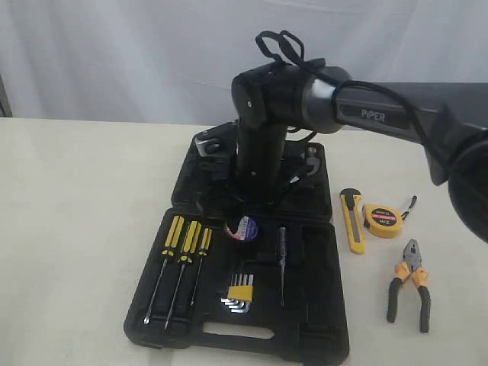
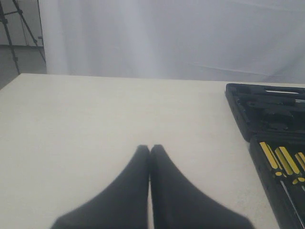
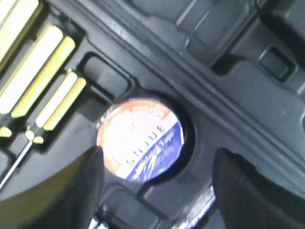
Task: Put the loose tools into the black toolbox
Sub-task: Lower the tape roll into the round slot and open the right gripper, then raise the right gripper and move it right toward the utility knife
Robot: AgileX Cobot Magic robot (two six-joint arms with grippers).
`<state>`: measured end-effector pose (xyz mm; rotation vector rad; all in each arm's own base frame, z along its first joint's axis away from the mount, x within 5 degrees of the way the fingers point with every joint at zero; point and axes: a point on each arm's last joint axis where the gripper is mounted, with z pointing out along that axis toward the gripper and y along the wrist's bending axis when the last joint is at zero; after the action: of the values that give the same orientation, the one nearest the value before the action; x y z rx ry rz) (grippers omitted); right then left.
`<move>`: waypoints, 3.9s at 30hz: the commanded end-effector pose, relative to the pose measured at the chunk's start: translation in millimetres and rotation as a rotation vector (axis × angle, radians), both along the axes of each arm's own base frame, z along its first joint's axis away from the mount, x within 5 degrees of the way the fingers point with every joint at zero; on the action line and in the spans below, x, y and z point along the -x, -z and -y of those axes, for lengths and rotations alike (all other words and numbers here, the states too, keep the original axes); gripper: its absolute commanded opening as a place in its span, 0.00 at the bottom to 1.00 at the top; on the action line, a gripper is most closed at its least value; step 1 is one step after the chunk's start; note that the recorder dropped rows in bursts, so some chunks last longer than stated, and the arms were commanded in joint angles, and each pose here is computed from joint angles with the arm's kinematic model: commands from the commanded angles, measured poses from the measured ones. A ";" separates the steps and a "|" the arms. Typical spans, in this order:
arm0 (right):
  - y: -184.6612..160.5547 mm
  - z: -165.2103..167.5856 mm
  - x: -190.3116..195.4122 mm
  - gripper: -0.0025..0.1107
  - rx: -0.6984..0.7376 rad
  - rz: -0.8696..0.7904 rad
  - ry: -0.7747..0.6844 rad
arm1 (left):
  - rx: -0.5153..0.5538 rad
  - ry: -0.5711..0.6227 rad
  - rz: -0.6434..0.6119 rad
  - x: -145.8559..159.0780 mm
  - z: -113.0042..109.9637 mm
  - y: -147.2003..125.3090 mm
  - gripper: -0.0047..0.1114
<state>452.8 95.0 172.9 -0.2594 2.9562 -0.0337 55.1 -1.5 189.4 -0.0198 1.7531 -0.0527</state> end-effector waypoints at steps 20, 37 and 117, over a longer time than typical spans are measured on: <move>13.0 -10.4 -11.0 0.02 -0.099 0.073 -0.047 | 0.004 0.002 0.000 0.1 0.2 0.7 0.04; 19.7 -8.9 -9.1 0.02 -0.079 0.033 -0.043 | 0.004 0.002 0.000 0.1 0.2 0.7 0.04; -95.2 154.5 99.6 0.02 -0.032 -0.041 0.302 | 0.004 0.002 0.000 0.1 0.2 0.7 0.04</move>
<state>372.8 -41.4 267.7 0.0995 2.9814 -0.0112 55.1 -1.5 189.4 -0.0198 1.7531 -0.0527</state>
